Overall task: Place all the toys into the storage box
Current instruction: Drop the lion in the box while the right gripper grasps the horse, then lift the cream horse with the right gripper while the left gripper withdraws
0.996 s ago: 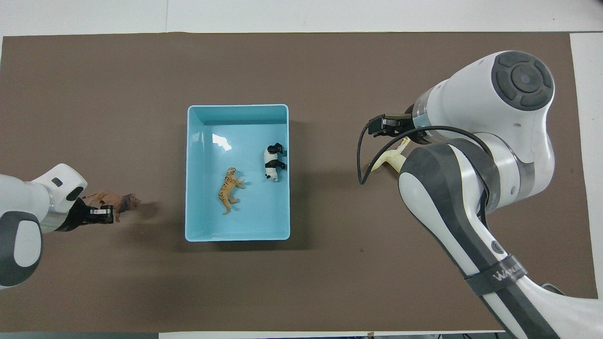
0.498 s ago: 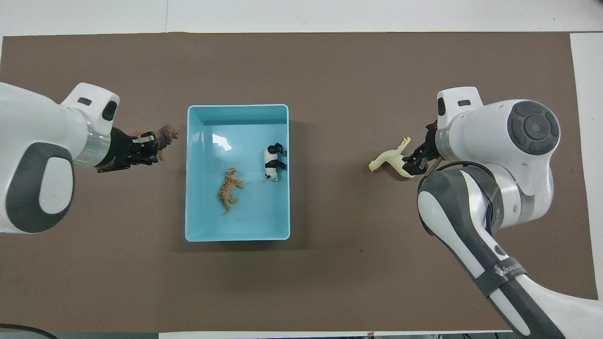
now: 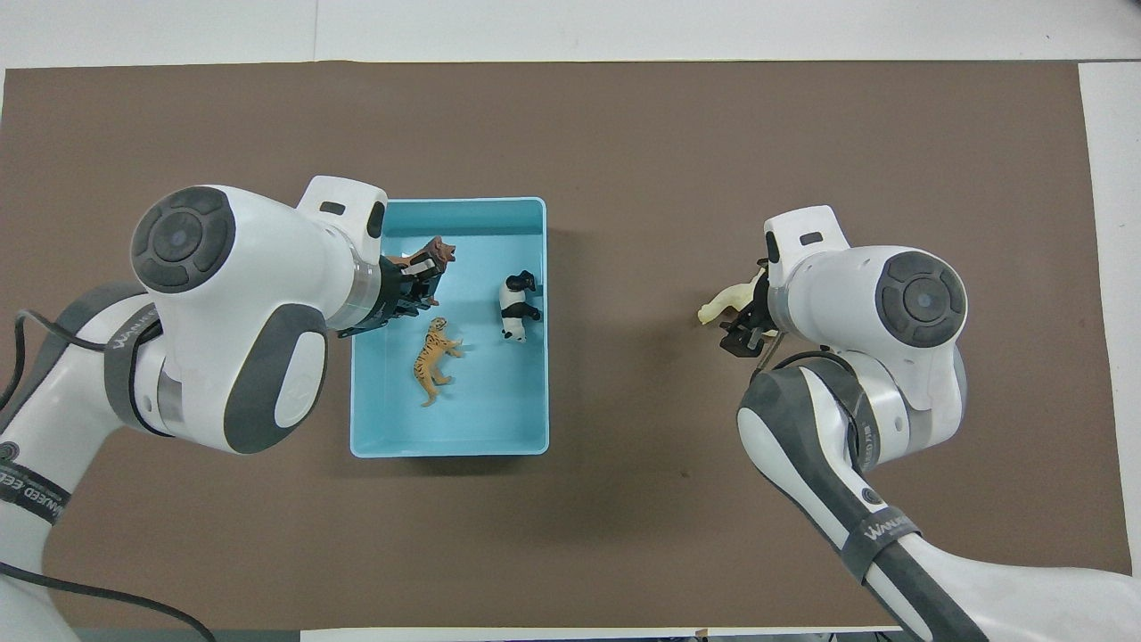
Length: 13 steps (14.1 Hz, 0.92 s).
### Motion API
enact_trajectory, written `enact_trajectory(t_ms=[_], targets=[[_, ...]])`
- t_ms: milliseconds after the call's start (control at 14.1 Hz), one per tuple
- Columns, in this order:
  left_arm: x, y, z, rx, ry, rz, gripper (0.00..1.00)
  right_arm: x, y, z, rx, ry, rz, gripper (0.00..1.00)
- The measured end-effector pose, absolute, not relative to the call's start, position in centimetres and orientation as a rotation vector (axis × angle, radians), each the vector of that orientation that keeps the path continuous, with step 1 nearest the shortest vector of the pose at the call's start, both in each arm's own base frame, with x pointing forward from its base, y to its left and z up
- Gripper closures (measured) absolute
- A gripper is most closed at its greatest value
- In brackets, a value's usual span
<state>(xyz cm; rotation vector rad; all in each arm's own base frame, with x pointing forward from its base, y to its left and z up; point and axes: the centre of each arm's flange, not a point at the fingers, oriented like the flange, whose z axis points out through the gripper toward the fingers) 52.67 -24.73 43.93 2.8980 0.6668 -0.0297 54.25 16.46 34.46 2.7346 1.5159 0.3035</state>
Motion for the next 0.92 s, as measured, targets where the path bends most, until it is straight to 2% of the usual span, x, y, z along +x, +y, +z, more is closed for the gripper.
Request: enact_trajectory(t_ms=[71,213,498,569,925], targets=[[52.7,-24.4,43.9,2.902,0.674,-0.041,0.77,54.1,16.3,33.9,2.736,1.513,0.304,0.0],[52.7,-23.4,44.3,2.909,0.698,-0.07,0.56,53.7,15.7,32.9,2.744,1.503,0.286,0.0],[53.6,-16.3,48.8,2.936,0.759,0.034,0.06,53.5,14.7,32.2,2.732,1.489,0.295,0.0],[53.9,-13.7,50.0,2.941,0.75,0.053,0.0,53.4,14.6,32.0,2.732,1.487,0.298,0.0],[54.1,-1.3,53.4,3.064,0.387,-0.068,0.0,53.2,14.3,31.1,2.728,1.482,0.311,0.01]])
